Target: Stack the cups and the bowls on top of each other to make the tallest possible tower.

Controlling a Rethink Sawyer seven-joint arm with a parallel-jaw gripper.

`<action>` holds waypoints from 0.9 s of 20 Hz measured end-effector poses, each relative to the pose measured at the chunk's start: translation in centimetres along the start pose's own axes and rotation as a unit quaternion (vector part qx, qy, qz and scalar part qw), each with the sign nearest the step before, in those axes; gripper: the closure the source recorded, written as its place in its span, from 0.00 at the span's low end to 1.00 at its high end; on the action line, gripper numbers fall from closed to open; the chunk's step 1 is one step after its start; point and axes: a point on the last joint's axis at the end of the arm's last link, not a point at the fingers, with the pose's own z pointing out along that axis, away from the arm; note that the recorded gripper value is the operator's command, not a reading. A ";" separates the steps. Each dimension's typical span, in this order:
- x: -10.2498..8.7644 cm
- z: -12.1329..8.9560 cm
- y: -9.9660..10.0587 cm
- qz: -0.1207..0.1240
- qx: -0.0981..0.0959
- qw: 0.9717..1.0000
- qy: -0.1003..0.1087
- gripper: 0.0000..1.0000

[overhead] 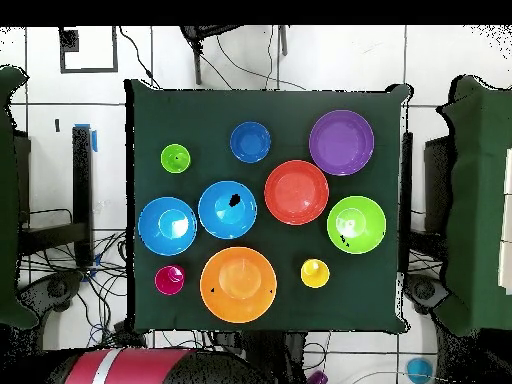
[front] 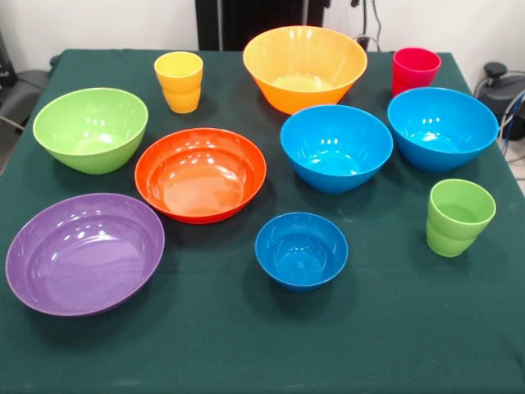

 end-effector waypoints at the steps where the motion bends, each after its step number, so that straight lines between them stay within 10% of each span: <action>1: -0.2 0.1 0.0 -0.001 0.000 1.000 -0.002 0.00; 18: -3.2 3.7 0.5 -0.004 0.011 1.000 -0.014 0.00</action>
